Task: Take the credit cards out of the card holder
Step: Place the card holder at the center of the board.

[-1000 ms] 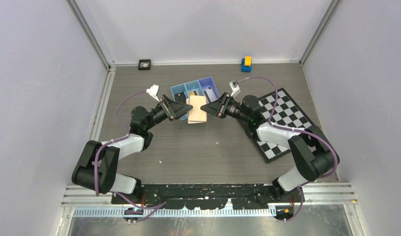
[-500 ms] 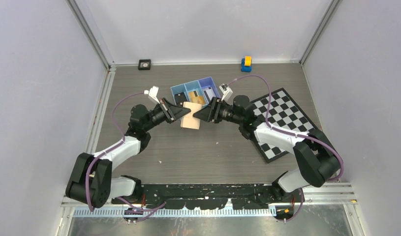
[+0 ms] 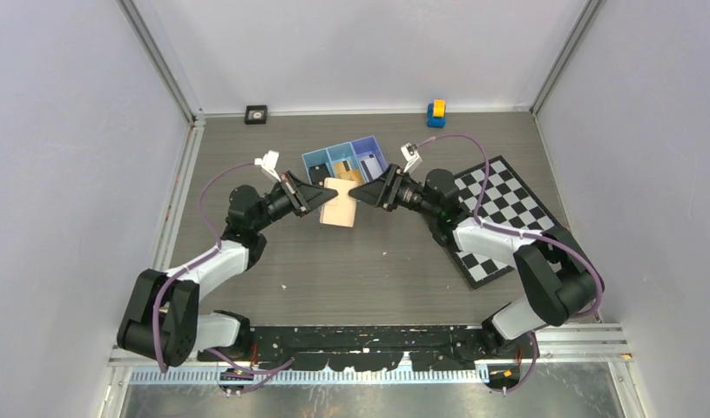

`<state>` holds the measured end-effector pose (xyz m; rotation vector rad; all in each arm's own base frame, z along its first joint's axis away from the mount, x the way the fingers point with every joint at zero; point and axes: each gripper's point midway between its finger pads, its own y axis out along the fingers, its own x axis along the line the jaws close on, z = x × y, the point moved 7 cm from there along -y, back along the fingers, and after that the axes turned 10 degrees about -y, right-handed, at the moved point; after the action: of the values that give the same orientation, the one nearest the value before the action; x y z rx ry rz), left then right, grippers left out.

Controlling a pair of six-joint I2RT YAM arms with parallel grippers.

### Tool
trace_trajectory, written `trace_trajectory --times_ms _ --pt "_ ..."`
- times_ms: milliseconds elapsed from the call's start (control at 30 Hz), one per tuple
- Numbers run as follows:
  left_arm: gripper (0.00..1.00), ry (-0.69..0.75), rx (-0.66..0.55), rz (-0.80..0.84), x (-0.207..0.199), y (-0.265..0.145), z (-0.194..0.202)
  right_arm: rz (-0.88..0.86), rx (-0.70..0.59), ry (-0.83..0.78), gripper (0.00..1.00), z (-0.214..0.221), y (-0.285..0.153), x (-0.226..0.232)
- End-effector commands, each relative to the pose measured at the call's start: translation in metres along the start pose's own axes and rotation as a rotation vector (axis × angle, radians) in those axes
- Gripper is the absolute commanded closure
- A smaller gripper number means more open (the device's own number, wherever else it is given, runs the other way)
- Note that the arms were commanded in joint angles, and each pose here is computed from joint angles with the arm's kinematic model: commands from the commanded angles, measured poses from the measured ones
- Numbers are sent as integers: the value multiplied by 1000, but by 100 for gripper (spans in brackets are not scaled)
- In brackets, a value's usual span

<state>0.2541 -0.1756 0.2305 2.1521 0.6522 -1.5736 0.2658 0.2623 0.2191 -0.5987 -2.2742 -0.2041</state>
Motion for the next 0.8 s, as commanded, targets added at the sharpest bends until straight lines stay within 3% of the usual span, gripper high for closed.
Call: trace_trajectory --times_ms 0,133,200,233,267,300,367,433,567,600,667,700,767 --pt "100 37 18 139 -26 4 -7 -180 -41 5 45 -11 3 20" --pt "100 11 44 193 -27 8 -7 -217 -38 19 54 -12 4 24" --pt "100 -7 53 218 -25 10 -7 -226 -39 22 80 -13 4 25" --pt "100 -20 55 227 -25 11 -8 -225 -39 23 89 -13 4 25" --pt "100 -28 57 227 -23 11 -8 -223 -39 22 91 -12 4 24" --pt "100 -35 57 227 -22 12 -8 -223 -37 23 87 -12 4 25" --pt "100 -46 46 228 -20 11 -11 -223 -42 15 55 -11 3 24" --pt "100 -63 21 242 -19 6 -14 -215 -45 16 34 -10 3 22" --pt "100 -77 -12 268 -18 -1 -20 -224 -6 19 32 0 11 21" --pt "100 -78 -14 267 -18 -1 -21 -233 4 18 40 2 14 23" --pt "100 -76 -18 269 -18 -2 -22 -243 24 20 72 4 18 25" --pt "100 -74 -21 269 -19 -3 -22 -244 28 21 82 5 19 25" --pt "100 -69 -35 266 -19 -5 -25 -244 26 18 82 5 18 26"
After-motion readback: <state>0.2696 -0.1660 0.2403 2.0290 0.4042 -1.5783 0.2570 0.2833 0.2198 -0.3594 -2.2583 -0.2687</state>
